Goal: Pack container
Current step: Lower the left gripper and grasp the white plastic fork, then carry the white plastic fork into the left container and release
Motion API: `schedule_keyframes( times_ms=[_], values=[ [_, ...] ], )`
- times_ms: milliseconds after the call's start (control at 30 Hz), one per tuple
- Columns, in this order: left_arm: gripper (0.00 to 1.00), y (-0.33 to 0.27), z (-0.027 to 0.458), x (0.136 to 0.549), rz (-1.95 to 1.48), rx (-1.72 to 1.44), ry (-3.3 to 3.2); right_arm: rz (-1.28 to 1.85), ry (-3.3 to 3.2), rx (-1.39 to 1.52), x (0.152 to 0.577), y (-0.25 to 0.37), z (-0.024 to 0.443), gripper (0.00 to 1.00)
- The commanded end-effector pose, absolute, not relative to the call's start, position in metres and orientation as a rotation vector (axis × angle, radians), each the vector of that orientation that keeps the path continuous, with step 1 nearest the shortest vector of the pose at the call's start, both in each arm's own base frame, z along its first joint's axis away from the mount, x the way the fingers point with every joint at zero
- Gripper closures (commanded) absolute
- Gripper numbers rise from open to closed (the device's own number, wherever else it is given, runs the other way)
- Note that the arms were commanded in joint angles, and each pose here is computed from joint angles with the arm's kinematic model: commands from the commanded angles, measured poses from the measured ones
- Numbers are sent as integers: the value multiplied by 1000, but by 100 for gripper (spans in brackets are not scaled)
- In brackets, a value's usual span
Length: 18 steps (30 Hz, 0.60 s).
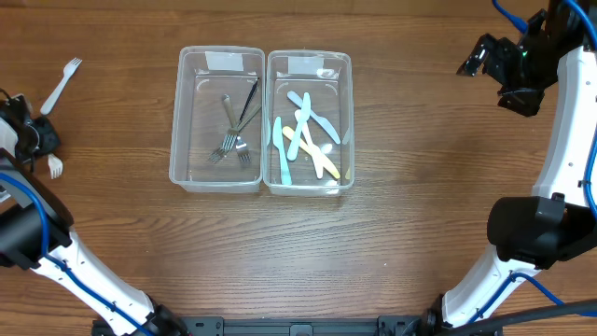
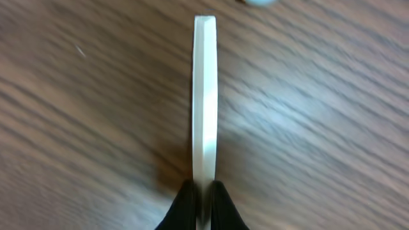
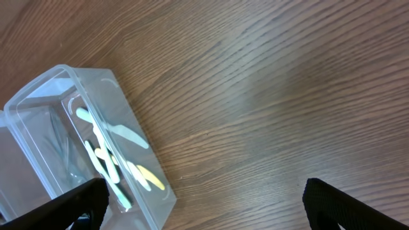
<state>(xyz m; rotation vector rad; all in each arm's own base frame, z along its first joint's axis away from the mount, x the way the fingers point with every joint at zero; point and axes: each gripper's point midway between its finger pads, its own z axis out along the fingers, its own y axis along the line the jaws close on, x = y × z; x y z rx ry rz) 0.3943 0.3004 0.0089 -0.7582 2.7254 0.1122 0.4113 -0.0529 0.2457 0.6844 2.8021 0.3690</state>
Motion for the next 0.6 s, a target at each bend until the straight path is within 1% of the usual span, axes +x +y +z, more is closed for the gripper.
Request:
schedule_keyframes(
  times_ms=[0,167,233,300,333,433,567],
  values=[
    [96,270,106,421,151,-671,2599,363,2783,684,410,-54,251,0],
    [96,193,202,427,133,-472,2540,363,2780,682,411,-54,251,0],
    [96,148,239,425,105,-373,2511,357,2777,681,412,-55,251,0],
    [96,108,262,420,82,-316,2490,346,2773,680,413,-56,251,0],
    [96,73,273,415,64,-263,2489,328,2770,677,414,-58,251,0],
    [96,15,269,403,-9,-200,2552,313,2766,677,415,-60,251,0],
    [96,-43,243,388,-76,-119,2688,294,2767,680,414,-63,251,0]
  ],
)
